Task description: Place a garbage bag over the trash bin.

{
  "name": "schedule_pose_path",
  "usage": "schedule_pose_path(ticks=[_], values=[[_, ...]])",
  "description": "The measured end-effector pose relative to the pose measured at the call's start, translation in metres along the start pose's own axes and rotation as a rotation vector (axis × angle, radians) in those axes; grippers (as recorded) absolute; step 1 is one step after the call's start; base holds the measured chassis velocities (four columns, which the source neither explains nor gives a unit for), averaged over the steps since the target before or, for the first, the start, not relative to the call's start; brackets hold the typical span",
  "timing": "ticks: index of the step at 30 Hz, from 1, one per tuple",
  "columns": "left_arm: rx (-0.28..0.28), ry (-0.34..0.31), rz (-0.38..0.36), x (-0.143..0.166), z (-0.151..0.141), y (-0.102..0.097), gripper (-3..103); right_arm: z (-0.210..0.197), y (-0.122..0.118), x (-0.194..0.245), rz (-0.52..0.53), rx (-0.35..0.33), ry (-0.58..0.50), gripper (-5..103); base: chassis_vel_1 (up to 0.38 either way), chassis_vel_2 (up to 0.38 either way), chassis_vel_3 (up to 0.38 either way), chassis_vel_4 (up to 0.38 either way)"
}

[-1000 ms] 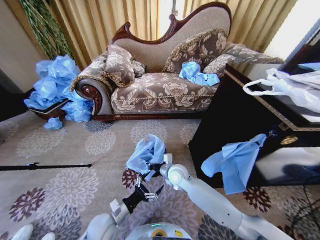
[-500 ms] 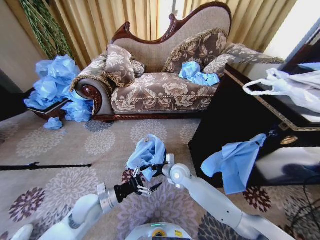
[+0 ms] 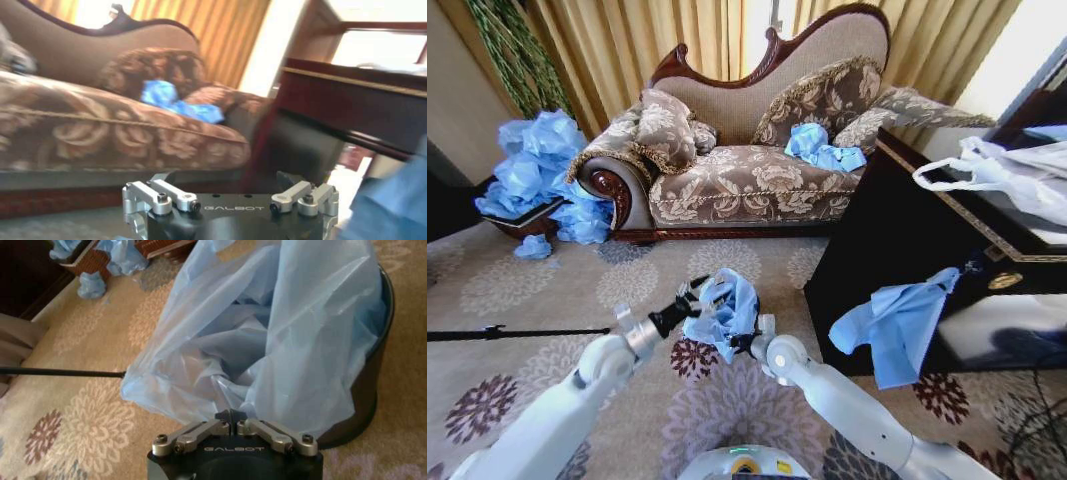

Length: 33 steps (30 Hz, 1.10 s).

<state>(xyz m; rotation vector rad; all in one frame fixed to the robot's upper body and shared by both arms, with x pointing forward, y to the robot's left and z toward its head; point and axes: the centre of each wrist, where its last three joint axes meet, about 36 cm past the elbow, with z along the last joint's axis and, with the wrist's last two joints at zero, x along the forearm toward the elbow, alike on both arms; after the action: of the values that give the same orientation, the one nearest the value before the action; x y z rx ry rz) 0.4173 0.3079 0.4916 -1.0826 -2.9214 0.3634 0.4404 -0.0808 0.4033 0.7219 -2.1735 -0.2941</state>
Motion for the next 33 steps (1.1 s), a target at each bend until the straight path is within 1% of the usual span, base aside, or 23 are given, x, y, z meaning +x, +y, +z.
schedule_pose_path(ticks=[2, 3, 5, 6, 7, 8, 9, 10, 11, 12, 13, 15, 16, 20, 21, 23, 24, 25, 27, 28, 29, 30, 33], values=[[-0.019, 0.002, -0.063, -0.008, -0.007, 0.017, 100, 0.001, -0.002, 0.001, 0.008, 0.001, 0.0, 0, 0.0, 0.0, 0.0, 0.0], [-0.039, 0.016, -0.109, -0.014, -0.012, 0.032, 100, 0.002, -0.004, 0.002, 0.012, 0.001, 0.002, 0, 0.0, 0.0, 0.0, 0.0], [-0.049, 0.025, -0.127, -0.016, -0.013, 0.036, 100, 0.003, -0.004, 0.002, 0.012, 0.0, 0.002, 0, 0.0, 0.0, 0.0, 0.0], [-0.094, 0.06, -0.186, -0.02, -0.016, 0.049, 100, 0.004, -0.004, 0.003, 0.013, 0.0, 0.003, 0, 0.0, 0.0, 0.0, 0.0], [-0.125, 0.085, -0.211, -0.022, -0.018, 0.056, 100, 0.005, -0.004, 0.003, 0.014, -0.001, 0.003, 0, 0.0, 0.0, 0.0, 0.0], [-0.125, 0.085, -0.211, -0.022, -0.018, 0.056, 100, 0.005, -0.004, 0.003, 0.014, -0.001, 0.003, 0, 0.0, 0.0, 0.0, 0.0], [-0.172, 0.121, -0.229, -0.023, -0.021, 0.062, 100, 0.007, -0.004, 0.003, 0.015, -0.001, 0.003, 0, 0.0, 0.0, 0.0, 0.0], [-0.222, 0.16, -0.22, -0.023, -0.023, 0.07, 100, 0.008, -0.004, 0.003, 0.015, -0.001, 0.003, 0, 0.0, 0.0, 0.0, 0.0], [-0.222, 0.16, -0.22, -0.023, -0.023, 0.07, 100, 0.008, -0.004, 0.003, 0.015, -0.001, 0.003, 0, 0.0, 0.0, 0.0, 0.0], [-0.273, 0.204, -0.201, -0.022, -0.023, 0.078, 100, 0.008, -0.003, 0.002, 0.015, 0.0, 0.002, 0, 0.0, 0.0, 0.0, 0.0], [-0.306, 0.238, -0.181, -0.021, -0.023, 0.086, 100, 0.008, -0.002, 0.002, 0.013, 0.0, 0.0, 0, 0.0, 0.0, 0.0, 0.0], [-0.346, 0.298, -0.158, -0.016, -0.02, 0.103, 100, 0.007, 0.0, 0.0, 0.01, 0.0, -0.001, 0, 0.0, 0.0, 0.0, 0.0], [-0.346, 0.298, -0.158, -0.016, -0.02, 0.103, 100, 0.007, 0.0, 0.0, 0.01, 0.0, -0.001, 0, 0.0, 0.0, 0.0, 0.0], [-0.363, 0.352, -0.163, -0.018, -0.003, 0.131, 100, 0.008, 0.003, -0.002, 0.005, 0.011, -0.001, 0, 0.0, 0.0, 0.0, 0.0], [-0.363, 0.352, -0.163, -0.018, -0.003, 0.131, 100, 0.008, 0.003, -0.002, 0.005, 0.011, -0.001, 0, 0.0, 0.0, 0.0, 0.0], [-0.377, 0.36, -0.126, -0.028, 0.005, 0.139, 100, 0.01, 0.003, -0.002, 0.007, 0.012, 0.0, 0, 0.0, 0.0, 0.0, 0.0], [-0.379, 0.366, -0.092, -0.035, 0.008, 0.14, 100, 0.012, 0.003, -0.002, 0.008, 0.013, 0.0, 0, 0.0, 0.0, 0.0, 0.0], [-0.379, 0.366, -0.092, -0.035, 0.008, 0.14, 100, 0.012, 0.003, -0.002, 0.008, 0.013, 0.0, 0, 0.0, 0.0, 0.0, 0.0], [-0.372, 0.371, -0.009, -0.047, 0.01, 0.138, 100, 0.014, 0.002, -0.001, 0.011, 0.013, 0.001, 0, 0.0, 0.0, 0.0, 0.0], [-0.372, 0.371, -0.009, -0.047, 0.01, 0.138, 100, 0.014, 0.002, -0.001, 0.011, 0.013, 0.001, 0, 0.0, 0.0, 0.0, 0.0], [-0.364, 0.38, 0.023, -0.052, 0.011, 0.135, 100, 0.016, 0.001, -0.001, 0.012, 0.01, 0.001, 0, 0.0, 0.0, 0.0, 0.0], [-0.357, 0.386, 0.034, -0.056, 0.012, 0.134, 100, 0.017, 0.001, -0.001, 0.013, 0.009, 0.001, 0, 0.0, 0.0, 0.0, 0.0], [-0.335, 0.398, 0.042, -0.066, 0.019, 0.135, 100, 0.019, -0.001, -0.001, 0.015, 0.002, 0.002, 0, 0.0, 0.0, 0.0, 0.0]])
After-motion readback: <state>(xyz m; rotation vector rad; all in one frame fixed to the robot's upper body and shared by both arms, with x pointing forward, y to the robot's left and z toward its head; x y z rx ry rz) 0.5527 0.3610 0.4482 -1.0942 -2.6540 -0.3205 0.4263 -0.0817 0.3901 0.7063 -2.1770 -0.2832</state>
